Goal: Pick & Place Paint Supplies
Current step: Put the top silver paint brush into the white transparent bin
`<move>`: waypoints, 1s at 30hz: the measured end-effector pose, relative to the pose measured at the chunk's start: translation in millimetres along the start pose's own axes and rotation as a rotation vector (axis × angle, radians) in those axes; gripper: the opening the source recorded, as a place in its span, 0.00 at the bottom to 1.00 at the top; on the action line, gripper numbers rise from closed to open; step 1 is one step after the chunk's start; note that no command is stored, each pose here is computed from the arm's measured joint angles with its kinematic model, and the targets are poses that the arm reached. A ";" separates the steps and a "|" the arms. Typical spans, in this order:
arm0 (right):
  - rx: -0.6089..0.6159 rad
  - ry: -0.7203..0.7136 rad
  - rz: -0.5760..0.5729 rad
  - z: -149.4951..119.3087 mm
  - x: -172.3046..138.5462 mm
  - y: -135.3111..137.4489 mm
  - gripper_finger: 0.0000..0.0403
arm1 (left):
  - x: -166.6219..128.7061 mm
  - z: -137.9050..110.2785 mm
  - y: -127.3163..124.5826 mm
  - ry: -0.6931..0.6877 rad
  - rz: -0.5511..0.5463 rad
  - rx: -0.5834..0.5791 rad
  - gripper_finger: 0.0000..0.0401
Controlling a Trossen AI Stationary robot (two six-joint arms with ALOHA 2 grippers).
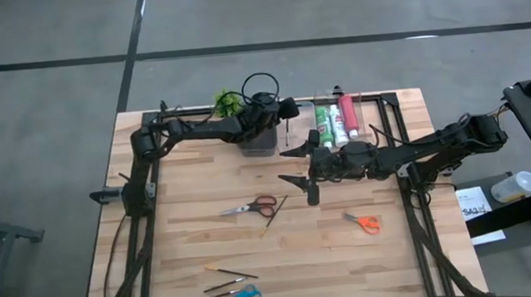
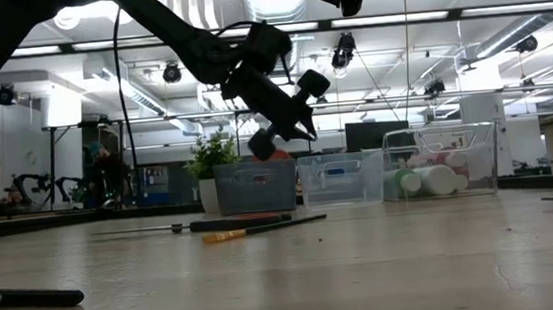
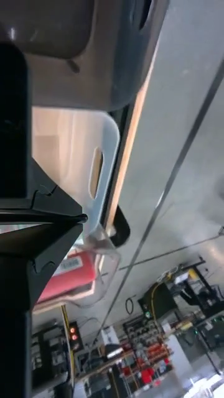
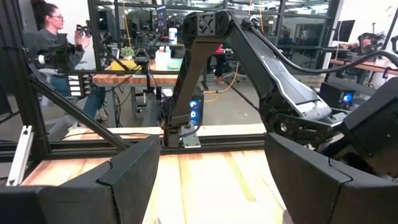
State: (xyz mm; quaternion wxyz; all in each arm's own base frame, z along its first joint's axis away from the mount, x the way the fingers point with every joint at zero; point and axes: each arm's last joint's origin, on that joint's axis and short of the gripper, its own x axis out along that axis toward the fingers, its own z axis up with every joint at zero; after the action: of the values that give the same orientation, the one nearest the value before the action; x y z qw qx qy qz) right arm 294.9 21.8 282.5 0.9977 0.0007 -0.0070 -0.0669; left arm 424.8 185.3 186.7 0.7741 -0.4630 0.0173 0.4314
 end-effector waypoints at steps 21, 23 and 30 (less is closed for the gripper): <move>0.000 -0.001 0.001 0.1 0.0 0.0 0.71 | -0.7 -6.2 8.9 0.079 0.075 -0.015 0.09; 0.000 -0.001 0.000 0.1 0.0 -0.1 0.71 | -0.8 -6.1 8.8 0.078 0.075 -0.015 0.10; -0.001 -0.001 0.000 0.1 0.0 -0.1 0.71 | -0.8 -6.4 9.3 0.080 0.080 -0.020 0.21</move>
State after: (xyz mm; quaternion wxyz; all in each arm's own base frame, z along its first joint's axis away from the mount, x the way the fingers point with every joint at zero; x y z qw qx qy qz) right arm 294.9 21.7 282.6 0.9977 0.0001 -0.0075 -0.0667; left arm 420.4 181.9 176.9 0.7503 -0.4866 0.0624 0.4431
